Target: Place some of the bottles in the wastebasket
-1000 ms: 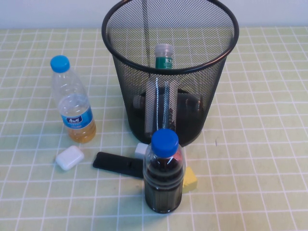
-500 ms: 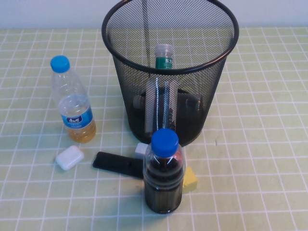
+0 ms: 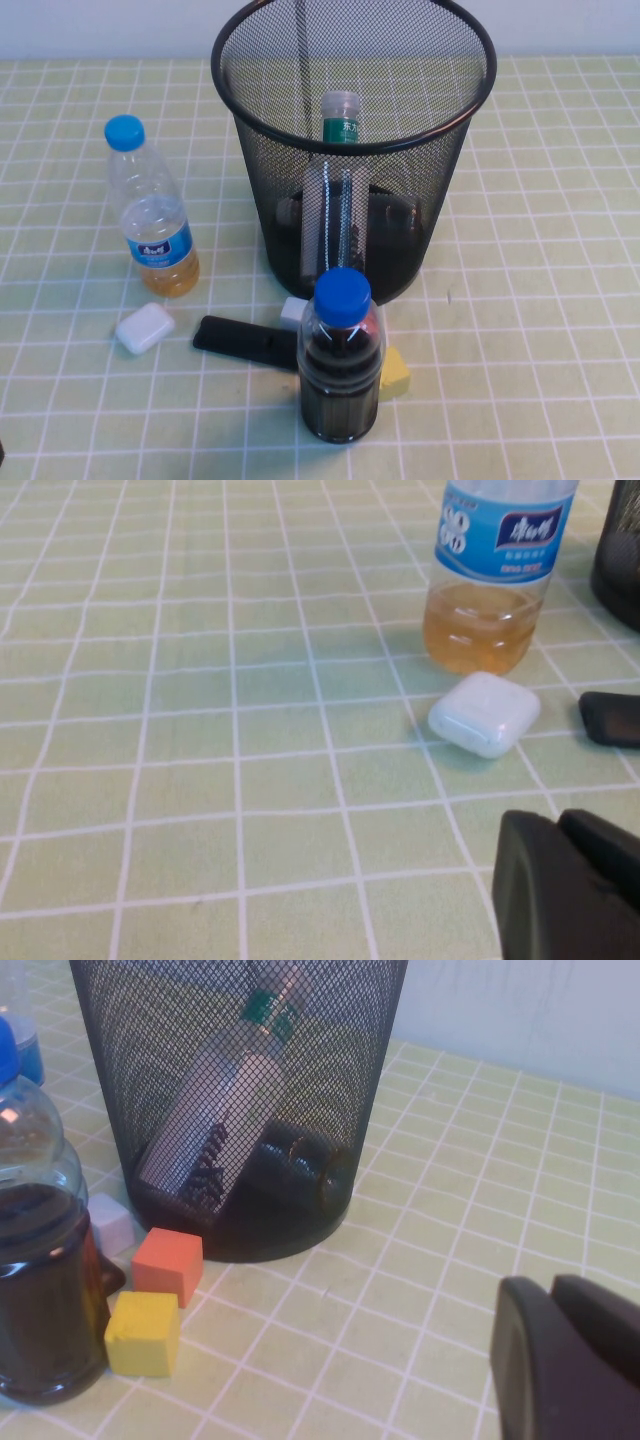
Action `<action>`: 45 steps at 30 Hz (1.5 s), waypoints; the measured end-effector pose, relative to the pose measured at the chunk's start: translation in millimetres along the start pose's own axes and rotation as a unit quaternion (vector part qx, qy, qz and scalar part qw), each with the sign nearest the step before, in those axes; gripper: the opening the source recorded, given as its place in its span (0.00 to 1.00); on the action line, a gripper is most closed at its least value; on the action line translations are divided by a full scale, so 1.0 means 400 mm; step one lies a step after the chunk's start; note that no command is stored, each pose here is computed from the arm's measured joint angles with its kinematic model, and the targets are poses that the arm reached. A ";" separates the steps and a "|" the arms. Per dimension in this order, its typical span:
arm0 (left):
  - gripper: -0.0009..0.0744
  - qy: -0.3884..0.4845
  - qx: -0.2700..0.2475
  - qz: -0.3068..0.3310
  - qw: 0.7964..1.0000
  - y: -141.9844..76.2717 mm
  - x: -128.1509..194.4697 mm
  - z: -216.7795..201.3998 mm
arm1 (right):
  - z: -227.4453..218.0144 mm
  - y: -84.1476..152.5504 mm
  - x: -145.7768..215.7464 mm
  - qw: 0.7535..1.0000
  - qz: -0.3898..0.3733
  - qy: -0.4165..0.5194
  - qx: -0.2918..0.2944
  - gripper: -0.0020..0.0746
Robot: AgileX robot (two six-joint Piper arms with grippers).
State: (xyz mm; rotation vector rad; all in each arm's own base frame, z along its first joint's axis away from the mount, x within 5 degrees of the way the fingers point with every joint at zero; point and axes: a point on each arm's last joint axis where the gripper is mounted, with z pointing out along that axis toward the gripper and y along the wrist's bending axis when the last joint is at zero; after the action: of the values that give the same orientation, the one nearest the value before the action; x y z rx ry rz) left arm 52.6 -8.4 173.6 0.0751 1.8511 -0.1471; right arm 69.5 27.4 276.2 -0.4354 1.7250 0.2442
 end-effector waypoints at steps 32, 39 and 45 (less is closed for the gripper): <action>0.01 0.001 -0.018 -0.006 1.000 0.005 0.001 0.000 | 0.000 -0.004 0.000 1.000 0.000 0.000 0.009 0.03; 0.01 0.001 -0.018 -0.006 1.000 0.005 0.001 0.000 | -0.008 -0.036 0.013 0.995 0.028 -0.005 0.100 0.03; 0.01 0.001 -0.018 -0.006 1.000 0.005 0.001 0.000 | -0.014 -0.043 0.113 0.982 0.097 -0.014 0.160 0.03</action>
State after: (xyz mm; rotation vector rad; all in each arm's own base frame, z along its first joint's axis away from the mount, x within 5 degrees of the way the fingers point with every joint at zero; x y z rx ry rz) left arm 52.6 -6.4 173.2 0.0388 1.8551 -0.1215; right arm 64.7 2.7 234.5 -0.0278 1.7419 0.1064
